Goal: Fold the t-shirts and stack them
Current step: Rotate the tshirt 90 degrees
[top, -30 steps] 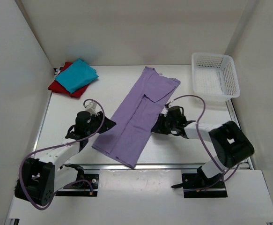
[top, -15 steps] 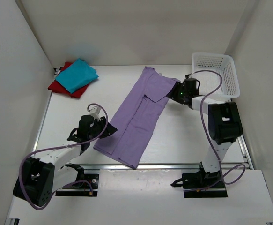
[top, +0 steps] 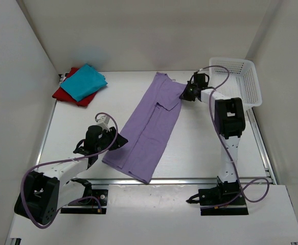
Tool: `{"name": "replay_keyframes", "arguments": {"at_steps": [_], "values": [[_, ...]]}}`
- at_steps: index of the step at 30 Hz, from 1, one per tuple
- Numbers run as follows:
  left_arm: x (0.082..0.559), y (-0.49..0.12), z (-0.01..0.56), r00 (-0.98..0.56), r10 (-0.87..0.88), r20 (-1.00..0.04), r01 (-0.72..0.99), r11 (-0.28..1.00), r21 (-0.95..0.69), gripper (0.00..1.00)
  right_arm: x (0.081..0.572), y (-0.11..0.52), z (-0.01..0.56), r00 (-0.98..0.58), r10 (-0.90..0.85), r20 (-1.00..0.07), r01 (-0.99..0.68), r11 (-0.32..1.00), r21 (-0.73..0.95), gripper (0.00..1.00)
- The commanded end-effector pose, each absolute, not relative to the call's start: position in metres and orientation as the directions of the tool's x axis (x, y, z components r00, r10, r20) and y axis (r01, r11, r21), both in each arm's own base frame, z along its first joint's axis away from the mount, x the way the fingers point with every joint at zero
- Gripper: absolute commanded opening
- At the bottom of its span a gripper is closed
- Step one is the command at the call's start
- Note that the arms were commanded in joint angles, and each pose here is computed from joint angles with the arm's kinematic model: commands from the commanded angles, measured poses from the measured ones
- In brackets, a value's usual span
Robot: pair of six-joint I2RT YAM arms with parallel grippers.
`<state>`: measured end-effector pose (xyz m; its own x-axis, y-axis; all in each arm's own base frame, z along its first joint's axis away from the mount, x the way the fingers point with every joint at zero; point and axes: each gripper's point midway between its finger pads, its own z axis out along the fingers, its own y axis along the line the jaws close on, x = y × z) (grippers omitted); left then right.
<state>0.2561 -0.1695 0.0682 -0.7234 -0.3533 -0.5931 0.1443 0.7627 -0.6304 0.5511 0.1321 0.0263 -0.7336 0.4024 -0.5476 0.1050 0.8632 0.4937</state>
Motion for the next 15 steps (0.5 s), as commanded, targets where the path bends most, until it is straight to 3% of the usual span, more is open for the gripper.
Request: {"name": "replay_keyframes", "arguments": {"at_steps": [1,2,4,6,9,12,15], "values": [[0.258,-0.168,0.072,-0.707,-0.356,-0.611,0.158,0.762,-0.628,0.44,0.556,0.163,0.029,-0.789,0.316,-0.527,0.024,0.873,0.488,0.0],[0.258,-0.167,0.073,-0.707,-0.358,-0.61,0.158,0.761,-0.629,0.44,0.563,0.176,0.032,-0.79,0.276,-0.547,-0.027,0.876,0.481,0.0],[0.258,-0.164,0.075,-0.699,-0.355,-0.62,0.157,0.77,-0.618,0.45,0.574,0.192,0.045,-0.784,0.205,-0.586,-0.106,0.886,0.452,0.11],[0.257,-0.162,0.076,-0.701,-0.362,-0.615,0.148,0.77,-0.621,0.44,0.584,0.205,0.067,-0.767,0.131,-0.629,-0.186,0.892,0.412,0.27],[0.253,-0.158,0.078,-0.687,-0.354,-0.634,0.152,0.784,-0.602,0.46,0.582,0.197,0.111,-0.73,0.08,-0.679,-0.235,0.903,0.359,0.43],[0.247,-0.139,0.061,-0.694,-0.345,-0.631,0.096,0.826,-0.556,0.47,0.567,0.178,0.164,-0.686,0.082,-0.723,-0.257,0.902,0.346,0.53],[0.241,-0.115,0.044,-0.689,-0.371,-0.622,0.016,0.85,-0.526,0.48,0.525,0.162,0.193,-0.67,0.128,-0.731,-0.254,0.886,0.387,0.54]]}}
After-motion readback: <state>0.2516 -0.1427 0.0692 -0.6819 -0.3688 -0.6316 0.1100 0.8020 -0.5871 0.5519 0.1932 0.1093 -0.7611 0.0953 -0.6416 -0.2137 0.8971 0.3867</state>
